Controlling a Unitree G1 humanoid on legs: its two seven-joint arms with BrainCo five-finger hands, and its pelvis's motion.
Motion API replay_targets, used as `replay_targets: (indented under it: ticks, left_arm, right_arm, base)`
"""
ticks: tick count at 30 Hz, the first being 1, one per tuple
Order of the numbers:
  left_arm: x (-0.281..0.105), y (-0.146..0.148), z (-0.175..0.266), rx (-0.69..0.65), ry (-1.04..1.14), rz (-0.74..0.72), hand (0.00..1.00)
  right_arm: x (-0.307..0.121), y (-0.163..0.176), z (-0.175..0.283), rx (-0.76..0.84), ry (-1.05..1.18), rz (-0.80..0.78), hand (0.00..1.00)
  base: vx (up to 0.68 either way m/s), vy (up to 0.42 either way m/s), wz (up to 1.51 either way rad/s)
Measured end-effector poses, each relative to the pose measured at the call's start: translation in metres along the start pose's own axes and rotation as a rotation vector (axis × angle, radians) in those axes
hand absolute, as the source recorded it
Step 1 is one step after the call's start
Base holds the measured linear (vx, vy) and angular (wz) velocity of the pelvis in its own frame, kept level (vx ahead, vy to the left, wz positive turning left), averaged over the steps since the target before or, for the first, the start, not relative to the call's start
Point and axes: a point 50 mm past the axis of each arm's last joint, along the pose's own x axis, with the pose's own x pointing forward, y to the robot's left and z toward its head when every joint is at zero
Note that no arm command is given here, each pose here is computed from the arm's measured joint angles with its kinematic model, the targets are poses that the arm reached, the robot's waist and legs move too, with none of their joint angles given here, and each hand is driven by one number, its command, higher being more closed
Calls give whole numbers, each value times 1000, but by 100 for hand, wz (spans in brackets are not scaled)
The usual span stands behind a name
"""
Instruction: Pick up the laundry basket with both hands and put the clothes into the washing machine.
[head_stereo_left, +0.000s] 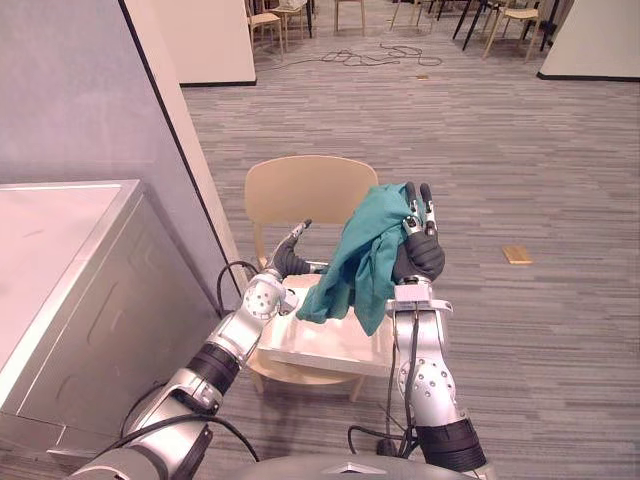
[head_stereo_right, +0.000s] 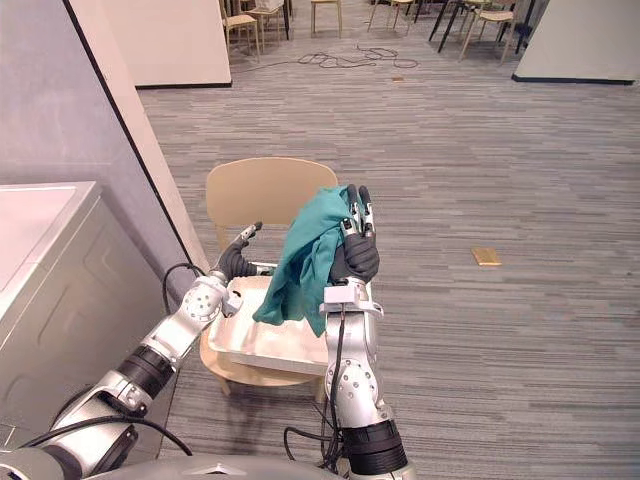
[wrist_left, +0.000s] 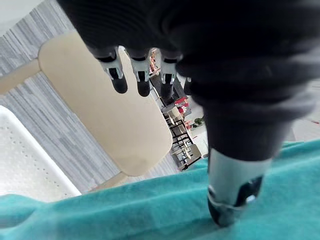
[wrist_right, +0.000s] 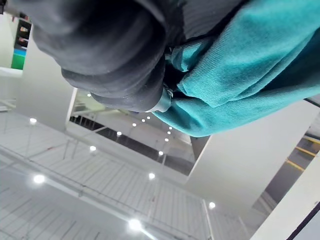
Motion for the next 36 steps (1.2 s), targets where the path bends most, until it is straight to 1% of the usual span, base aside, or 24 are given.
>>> replay_targets:
  ticks: [3, 9, 14, 15, 17, 21, 22, 27, 36]
  left_arm:
    - [6, -3, 7, 41, -13, -11, 0]
    - [16, -14, 30, 41, -71, -39, 0]
    - [24, -19, 58, -50, -132, -35, 0]
    - [25, -21, 63, -89, -140, -43, 0]
    - [26, -24, 68, -118, -148, -64, 0]
    - [26, -33, 81, -224, -165, -128, 0]
    - [26, -38, 85, -258, -167, -169, 0]
    - [19, -54, 95, -346, -181, -293, 0]
    - [7, -87, 97, -349, -167, -455, 0]
  right_arm:
    - [0, 0, 1, 2, -6, 0, 100]
    - [0, 0, 2, 3, -19, -1, 100]
    - [0, 0, 2, 4, -19, 0, 100]
    - [1, 0, 2, 4, -20, 0, 100]
    - [1, 1, 2, 4, -21, 3, 100]
    - [3, 3, 2, 7, -24, 14, 100]
    - [3, 4, 3, 7, -25, 15, 100]
    - [5, 6, 5, 9, -40, 28, 100]
    - [5, 5, 8, 12, -58, 25, 100]
  base:
    - [-25, -12, -2]
    - [-6, -3, 0]
    - [-43, -18, 1]
    - [-44, -20, 2]
    - [-18, -8, 1]
    - [-26, -12, -1]
    - [0, 0, 0]
    - [0, 0, 0]
    - [-39, -16, 1]
